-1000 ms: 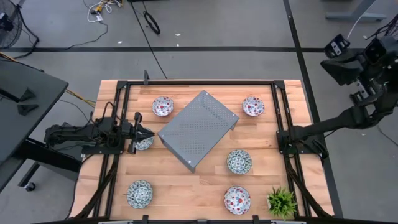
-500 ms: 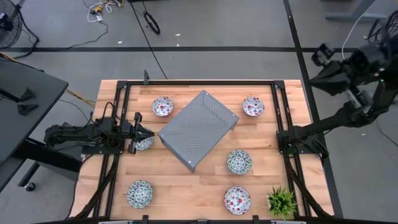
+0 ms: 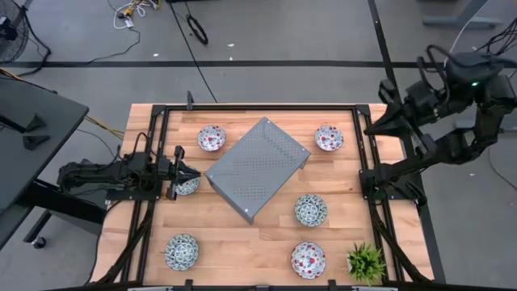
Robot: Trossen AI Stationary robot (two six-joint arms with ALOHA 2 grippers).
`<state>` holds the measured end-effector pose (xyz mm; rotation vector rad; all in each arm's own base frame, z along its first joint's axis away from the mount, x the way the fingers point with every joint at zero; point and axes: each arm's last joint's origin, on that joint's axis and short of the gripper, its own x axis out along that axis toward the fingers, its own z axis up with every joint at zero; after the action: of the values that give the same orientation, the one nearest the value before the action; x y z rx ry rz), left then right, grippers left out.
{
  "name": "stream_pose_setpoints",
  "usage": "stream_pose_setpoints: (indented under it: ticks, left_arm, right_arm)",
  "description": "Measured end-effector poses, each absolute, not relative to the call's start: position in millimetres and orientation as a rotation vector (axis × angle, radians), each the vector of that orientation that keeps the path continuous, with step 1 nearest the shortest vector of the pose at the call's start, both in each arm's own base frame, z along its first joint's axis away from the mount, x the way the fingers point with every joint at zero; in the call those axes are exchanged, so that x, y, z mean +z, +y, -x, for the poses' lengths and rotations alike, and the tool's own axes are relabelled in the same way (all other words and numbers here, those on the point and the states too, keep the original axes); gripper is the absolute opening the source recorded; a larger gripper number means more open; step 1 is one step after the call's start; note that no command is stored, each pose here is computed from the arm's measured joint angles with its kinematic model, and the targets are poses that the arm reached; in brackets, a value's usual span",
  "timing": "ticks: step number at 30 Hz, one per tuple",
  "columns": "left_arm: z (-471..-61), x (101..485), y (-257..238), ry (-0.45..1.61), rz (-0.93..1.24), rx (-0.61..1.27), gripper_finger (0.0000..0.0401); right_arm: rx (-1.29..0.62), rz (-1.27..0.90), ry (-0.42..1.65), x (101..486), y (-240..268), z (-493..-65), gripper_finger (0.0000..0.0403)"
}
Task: Pick & Place Mini bowls
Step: Put the bottom red patterned bowl on the shelf
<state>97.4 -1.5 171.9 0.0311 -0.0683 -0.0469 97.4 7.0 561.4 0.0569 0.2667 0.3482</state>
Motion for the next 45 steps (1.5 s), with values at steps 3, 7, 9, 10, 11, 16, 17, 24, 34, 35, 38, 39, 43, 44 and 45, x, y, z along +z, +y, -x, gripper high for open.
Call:
stream_pose_setpoints:
  ticks: [3, 7, 9, 10, 11, 16, 17, 24, 34, 35, 38, 39, 43, 44, 45]
  left_arm:
    - [-97.4, 171.9, -1.5, -0.068, -0.031, -0.047, 0.003]
    - [-97.4, 171.9, -1.5, -0.068, -0.031, -0.047, 0.003]
    - [-97.4, 171.8, -1.5, -0.068, -0.031, -0.047, 0.003]
    - [-97.4, 171.9, -1.5, -0.068, -0.031, -0.047, 0.003]
    - [-97.4, 171.9, -1.5, -0.068, -0.031, -0.047, 0.003]
    - [-97.4, 171.9, -1.5, -0.068, -0.031, -0.047, 0.003]
    - [-97.4, 172.0, -1.5, -0.069, -0.031, -0.047, 0.003]
    - [-97.4, 171.9, -1.5, -0.068, -0.031, -0.047, 0.003]
    - [-97.4, 171.9, -1.5, -0.068, -0.031, -0.047, 0.003]
    - [-97.4, 172.0, -1.5, -0.068, -0.031, -0.047, 0.003]
    - [-97.4, 172.0, -1.5, -0.068, -0.031, -0.047, 0.003]
    - [-97.4, 171.8, -1.5, -0.068, -0.031, -0.047, 0.003]
    - [-97.4, 171.9, -1.5, -0.068, -0.031, -0.047, 0.003]
    - [-97.4, 171.9, -1.5, -0.068, -0.031, -0.047, 0.003]
    - [-97.4, 172.0, -1.5, -0.069, -0.031, -0.047, 0.003]
  right_arm:
    - [0.38, -0.067, 0.296, 558.9, 8.7, -100.4, 0.0]
    - [0.416, -0.062, 0.307, 558.1, 12.3, -105.7, 0.0]
    - [0.441, -0.06, 0.314, 557.6, 15.1, -110.3, 0.0]
    - [0.461, -0.059, 0.315, 557.5, 16.8, -112.6, 0.0]
    - [0.491, -0.056, 0.318, 557.2, 18.7, -115.0, 0.0]
    - [0.659, -0.05, 0.34, 554.4, 30.4, -132.8, 0.0]
    - [0.69, -0.047, 0.343, 553.7, 33.0, -136.6, 0.0]
    - [0.872, -0.044, 0.34, 552.6, 51.8, -151.0, 0.0]
    - [0.85, -0.108, 0.418, 549.5, 73.7, -152.3, 0.0]
    - [0.822, -0.125, 0.431, 548.9, 75.7, -153.1, 0.0]
    - [0.732, -0.169, 0.471, 546.6, 80.7, -154.8, 0.0]
    - [0.7, -0.179, 0.489, 545.0, 82.4, -155.6, 0.0]
    - [0.584, -0.183, 0.566, 536.5, 91.0, -159.4, 0.0]
    - [0.557, -0.178, 0.584, 534.0, 93.6, -161.0, 0.0]
    - [0.533, -0.17, 0.606, 531.0, 96.5, -163.4, 0.0]
